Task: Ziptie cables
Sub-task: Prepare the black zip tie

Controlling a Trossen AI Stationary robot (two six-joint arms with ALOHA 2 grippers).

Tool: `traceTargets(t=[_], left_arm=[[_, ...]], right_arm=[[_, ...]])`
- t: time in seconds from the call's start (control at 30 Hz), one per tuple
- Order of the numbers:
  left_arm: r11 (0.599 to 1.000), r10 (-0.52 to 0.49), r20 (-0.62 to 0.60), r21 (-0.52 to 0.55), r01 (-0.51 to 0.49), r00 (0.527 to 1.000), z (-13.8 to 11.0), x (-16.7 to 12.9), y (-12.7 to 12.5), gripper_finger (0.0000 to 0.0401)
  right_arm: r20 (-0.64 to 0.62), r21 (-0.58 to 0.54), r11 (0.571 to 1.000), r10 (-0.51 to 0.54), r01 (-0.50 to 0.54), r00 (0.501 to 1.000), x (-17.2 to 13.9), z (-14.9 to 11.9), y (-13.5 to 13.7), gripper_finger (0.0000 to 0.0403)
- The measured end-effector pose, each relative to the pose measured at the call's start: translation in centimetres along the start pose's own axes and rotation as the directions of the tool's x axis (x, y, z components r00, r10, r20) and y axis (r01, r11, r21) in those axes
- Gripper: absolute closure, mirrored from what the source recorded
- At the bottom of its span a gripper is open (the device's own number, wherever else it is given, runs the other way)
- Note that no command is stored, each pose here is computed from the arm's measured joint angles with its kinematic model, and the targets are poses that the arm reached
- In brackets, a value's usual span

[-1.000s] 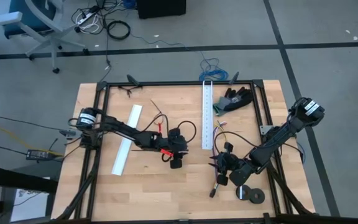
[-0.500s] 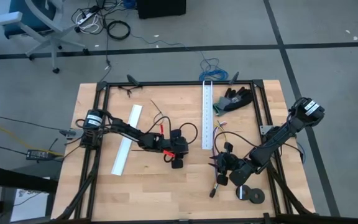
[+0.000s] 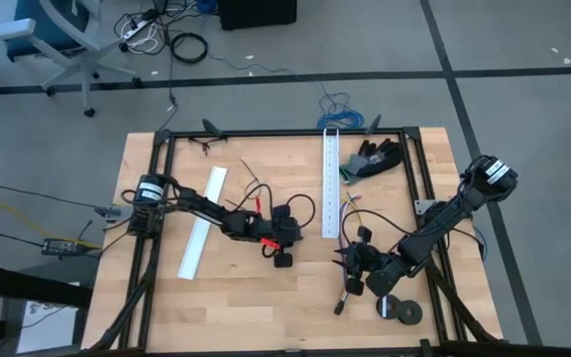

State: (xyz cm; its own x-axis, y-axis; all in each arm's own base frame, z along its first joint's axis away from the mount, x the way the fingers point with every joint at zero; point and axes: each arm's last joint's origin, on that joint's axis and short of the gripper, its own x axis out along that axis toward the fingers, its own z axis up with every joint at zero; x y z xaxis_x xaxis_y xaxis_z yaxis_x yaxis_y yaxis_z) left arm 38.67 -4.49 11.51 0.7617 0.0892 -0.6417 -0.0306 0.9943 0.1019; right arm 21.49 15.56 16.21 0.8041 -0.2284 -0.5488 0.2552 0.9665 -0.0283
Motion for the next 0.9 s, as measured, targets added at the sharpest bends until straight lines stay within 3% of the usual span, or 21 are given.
traceTargets(t=[0.2, 0.4, 0.9], left_arm=[[1.000, -0.027, 0.076, 0.011, 0.027, 0.997, 1.1, -0.6, -0.1, 0.0399], [0.998, -0.027, 0.059, 0.064, 0.023, 0.998, 1.1, -0.7, 0.0, 0.0391], [0.993, -0.018, 0.035, 0.116, 0.014, 0.999, 0.6, -0.3, 0.3, 0.0274]], right_arm=[[0.036, -0.024, 0.999, -0.047, 0.048, 0.998, 0.0, 0.1, -0.1, 0.0289], [0.036, -0.024, 0.999, -0.048, 0.049, 0.998, 0.0, 0.1, -0.1, 0.0289], [0.036, -0.024, 0.999, -0.047, 0.048, 0.998, 0.0, 0.1, -0.1, 0.0289]])
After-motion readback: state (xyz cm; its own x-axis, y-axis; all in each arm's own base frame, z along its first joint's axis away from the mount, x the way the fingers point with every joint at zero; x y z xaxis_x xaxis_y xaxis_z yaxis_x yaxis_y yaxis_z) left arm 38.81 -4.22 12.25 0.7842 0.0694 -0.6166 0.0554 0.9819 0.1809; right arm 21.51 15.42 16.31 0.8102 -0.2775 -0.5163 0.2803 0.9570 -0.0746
